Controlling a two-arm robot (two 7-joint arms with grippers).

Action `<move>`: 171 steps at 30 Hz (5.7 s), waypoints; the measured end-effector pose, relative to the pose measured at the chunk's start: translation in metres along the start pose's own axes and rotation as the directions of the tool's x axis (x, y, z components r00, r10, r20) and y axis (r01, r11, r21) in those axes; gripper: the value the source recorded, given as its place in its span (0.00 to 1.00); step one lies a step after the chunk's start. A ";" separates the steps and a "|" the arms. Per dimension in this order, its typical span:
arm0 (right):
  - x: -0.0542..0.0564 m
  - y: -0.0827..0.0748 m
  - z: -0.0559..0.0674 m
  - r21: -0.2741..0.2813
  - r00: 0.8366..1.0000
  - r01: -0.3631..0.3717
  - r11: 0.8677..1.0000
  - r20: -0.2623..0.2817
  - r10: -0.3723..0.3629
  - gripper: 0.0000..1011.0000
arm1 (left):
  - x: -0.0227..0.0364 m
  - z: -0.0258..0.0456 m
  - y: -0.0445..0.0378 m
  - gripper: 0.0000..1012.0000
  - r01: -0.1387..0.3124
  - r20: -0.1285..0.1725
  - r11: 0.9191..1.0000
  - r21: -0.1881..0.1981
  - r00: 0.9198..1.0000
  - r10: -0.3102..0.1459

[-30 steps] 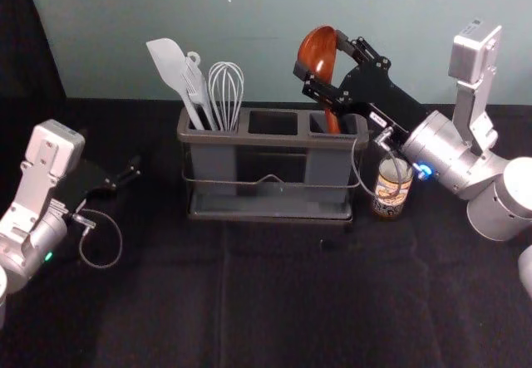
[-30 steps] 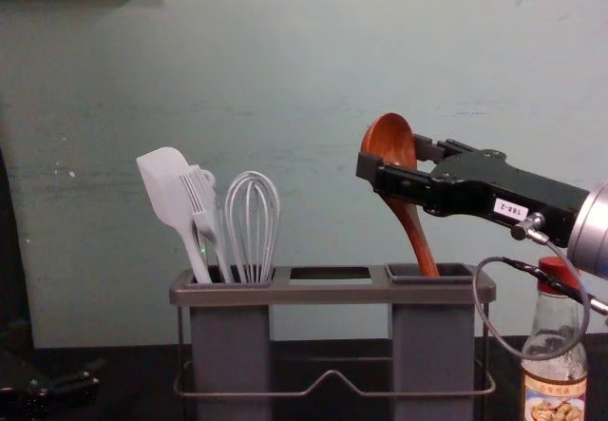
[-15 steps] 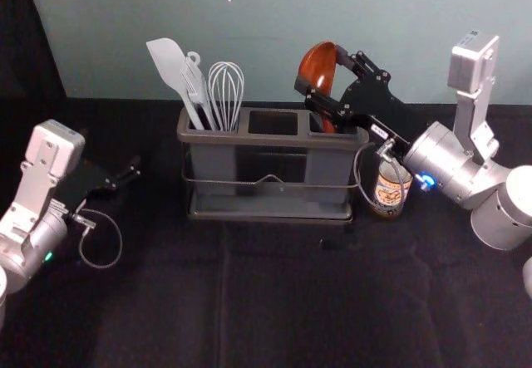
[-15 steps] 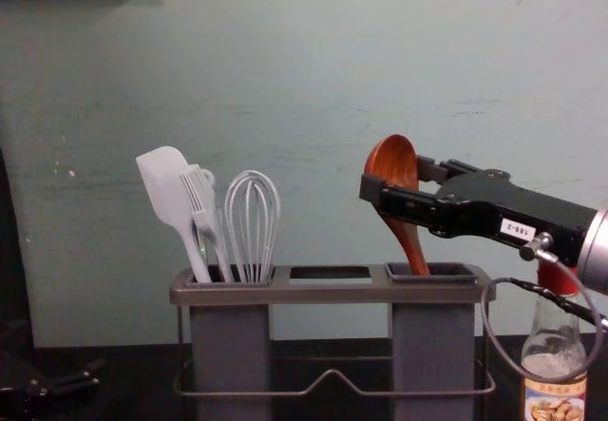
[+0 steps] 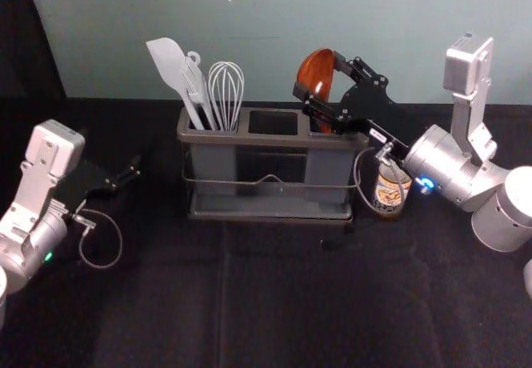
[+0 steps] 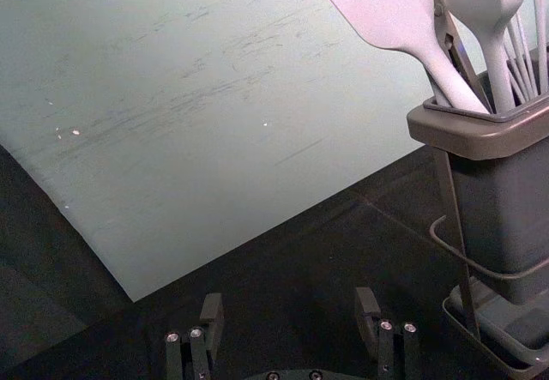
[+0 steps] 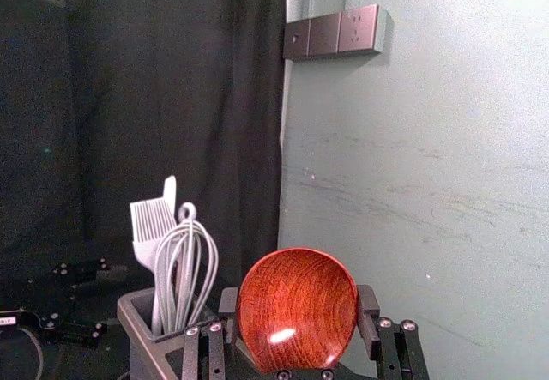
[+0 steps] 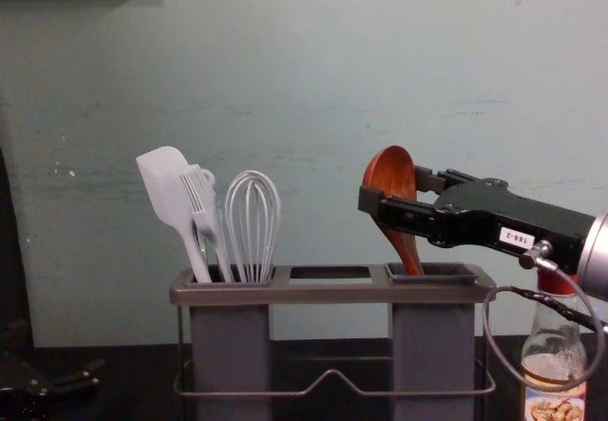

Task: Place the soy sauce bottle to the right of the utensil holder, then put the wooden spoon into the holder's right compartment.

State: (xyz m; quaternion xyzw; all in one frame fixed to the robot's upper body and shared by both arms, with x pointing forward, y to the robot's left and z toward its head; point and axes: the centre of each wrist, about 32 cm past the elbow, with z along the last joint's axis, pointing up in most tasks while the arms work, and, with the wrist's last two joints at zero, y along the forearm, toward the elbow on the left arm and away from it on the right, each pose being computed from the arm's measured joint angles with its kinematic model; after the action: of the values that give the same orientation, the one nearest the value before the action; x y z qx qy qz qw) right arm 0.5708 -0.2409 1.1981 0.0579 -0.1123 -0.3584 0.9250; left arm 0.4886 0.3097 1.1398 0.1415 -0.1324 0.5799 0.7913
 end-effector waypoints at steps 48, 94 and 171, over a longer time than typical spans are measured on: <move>-0.001 -0.001 0.004 -0.037 1.000 0.004 0.999 -0.010 -0.005 0.99 | 0.0000 0.0000 0.0000 0.99 0.000 0.000 1.000 0.000 1.000 0.000; -0.056 -0.035 0.074 -0.011 0.987 0.145 0.989 0.071 -0.144 0.99 | 0.0000 0.0000 0.0000 0.99 0.000 0.000 1.000 0.000 1.000 0.000; -0.132 -0.120 -0.029 -0.280 0.843 0.528 0.801 0.058 -0.535 0.99 | 0.0000 0.0000 0.0000 0.99 0.000 0.000 1.000 0.000 1.000 0.000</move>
State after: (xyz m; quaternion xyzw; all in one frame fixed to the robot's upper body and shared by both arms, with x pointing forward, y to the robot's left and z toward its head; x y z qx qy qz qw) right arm 0.4053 -0.2391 1.1251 -0.0428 -0.0278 -0.6148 0.7870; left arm 0.4886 0.3097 1.1398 0.1415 -0.1325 0.5799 0.7913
